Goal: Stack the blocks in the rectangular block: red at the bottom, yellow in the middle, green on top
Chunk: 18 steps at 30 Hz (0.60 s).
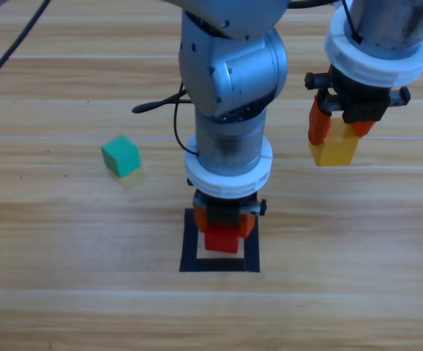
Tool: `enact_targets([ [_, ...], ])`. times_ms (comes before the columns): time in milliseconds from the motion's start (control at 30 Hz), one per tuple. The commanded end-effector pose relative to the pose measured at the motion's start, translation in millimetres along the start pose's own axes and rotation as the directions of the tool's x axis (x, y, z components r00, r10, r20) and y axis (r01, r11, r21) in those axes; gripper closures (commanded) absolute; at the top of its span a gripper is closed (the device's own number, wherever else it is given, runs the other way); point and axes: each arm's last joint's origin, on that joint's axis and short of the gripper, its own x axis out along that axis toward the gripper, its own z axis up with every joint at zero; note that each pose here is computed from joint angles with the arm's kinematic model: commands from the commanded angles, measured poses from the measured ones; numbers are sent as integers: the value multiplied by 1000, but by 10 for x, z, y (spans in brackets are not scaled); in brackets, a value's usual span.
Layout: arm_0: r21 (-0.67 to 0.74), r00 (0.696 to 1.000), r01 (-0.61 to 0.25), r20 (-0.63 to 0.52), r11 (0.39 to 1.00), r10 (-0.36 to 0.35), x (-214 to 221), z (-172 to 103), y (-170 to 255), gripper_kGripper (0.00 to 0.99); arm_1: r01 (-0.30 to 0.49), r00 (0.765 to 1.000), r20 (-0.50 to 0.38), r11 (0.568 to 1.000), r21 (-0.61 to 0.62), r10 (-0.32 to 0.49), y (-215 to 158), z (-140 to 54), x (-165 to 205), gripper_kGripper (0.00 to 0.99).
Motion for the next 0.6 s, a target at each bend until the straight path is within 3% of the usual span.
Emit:
enact_targets([
  [33,-21,999,-34,-38,999,33,221,-31,-92,946,41,996,-76,998,-43,-44,150,-9,342,990],
  [600,-142,998,-30,-59,989,22,257,194,99,935,55,995,-77,997,-46,-58,158,5,391,990],
])
